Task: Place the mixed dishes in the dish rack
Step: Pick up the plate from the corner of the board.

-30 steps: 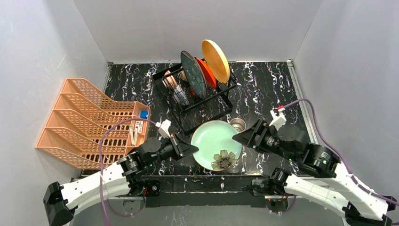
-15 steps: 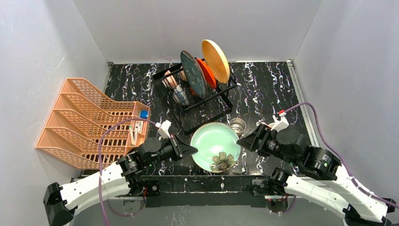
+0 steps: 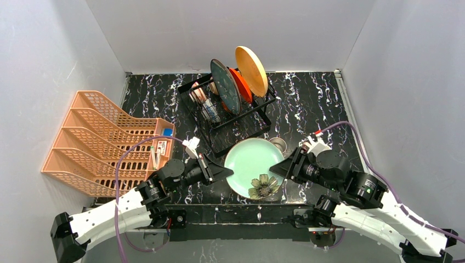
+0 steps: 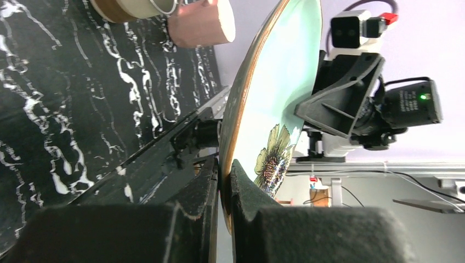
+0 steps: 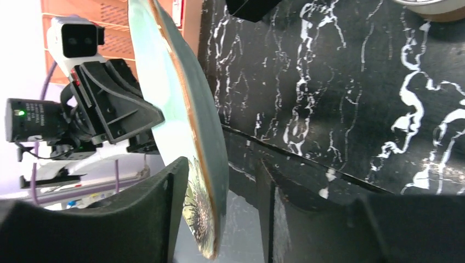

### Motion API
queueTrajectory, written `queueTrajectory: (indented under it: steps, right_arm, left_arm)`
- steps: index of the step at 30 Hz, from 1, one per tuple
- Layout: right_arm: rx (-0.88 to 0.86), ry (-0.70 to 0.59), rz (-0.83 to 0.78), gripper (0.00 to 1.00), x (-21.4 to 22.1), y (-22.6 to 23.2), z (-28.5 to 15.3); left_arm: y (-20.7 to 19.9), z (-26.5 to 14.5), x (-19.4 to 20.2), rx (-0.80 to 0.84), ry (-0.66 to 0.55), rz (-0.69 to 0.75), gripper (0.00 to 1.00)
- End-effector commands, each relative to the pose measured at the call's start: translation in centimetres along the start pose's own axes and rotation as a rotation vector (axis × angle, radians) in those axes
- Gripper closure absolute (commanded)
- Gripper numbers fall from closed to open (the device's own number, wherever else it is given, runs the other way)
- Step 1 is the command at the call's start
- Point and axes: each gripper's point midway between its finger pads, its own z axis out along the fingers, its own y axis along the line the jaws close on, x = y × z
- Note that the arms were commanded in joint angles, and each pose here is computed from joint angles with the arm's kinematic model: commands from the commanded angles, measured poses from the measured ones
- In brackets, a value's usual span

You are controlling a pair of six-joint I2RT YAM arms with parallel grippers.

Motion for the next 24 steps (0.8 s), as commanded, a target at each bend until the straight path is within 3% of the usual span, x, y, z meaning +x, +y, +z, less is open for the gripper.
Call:
queueTrajectory:
  steps: [1, 5, 10, 19, 22, 24]
  right_arm:
    - [-0.157, -0.018, 0.02, 0.47, -0.7, 3.5, -0.3]
    - [-0.199, -0.024, 0.023, 0.59, -0.9, 4.4, -0.6]
    - [-0.227, -0.031, 0.036, 0.99, -1.1, 5.0, -0.8]
    - [-0.271, -0.039, 0.039, 0.99, -1.6, 6.3, -1.1]
    - [-0.277, -0.046, 0.012, 0.99, -2.0, 7.1, -1.4]
    - [-0.268, -0.05, -0.01, 0.99, -2.4, 7.4, -1.5]
  left_arm:
    - [-7.7, -1.3, -1.6, 0.278, -0.037, -0.019, 1.0]
    - [-7.7, -1.2, -1.5, 0.278, -0.03, -0.019, 1.0]
    - [-7.4, -1.2, -1.4, 0.275, -0.025, -0.022, 1.0]
    - [-7.3, -0.8, -1.1, 0.254, -0.008, -0.018, 1.0]
    - [-6.8, -0.6, -1.2, 0.203, -0.006, 0.016, 0.81]
    - [-6.6, -0.6, -1.4, 0.172, -0.009, 0.052, 0.55]
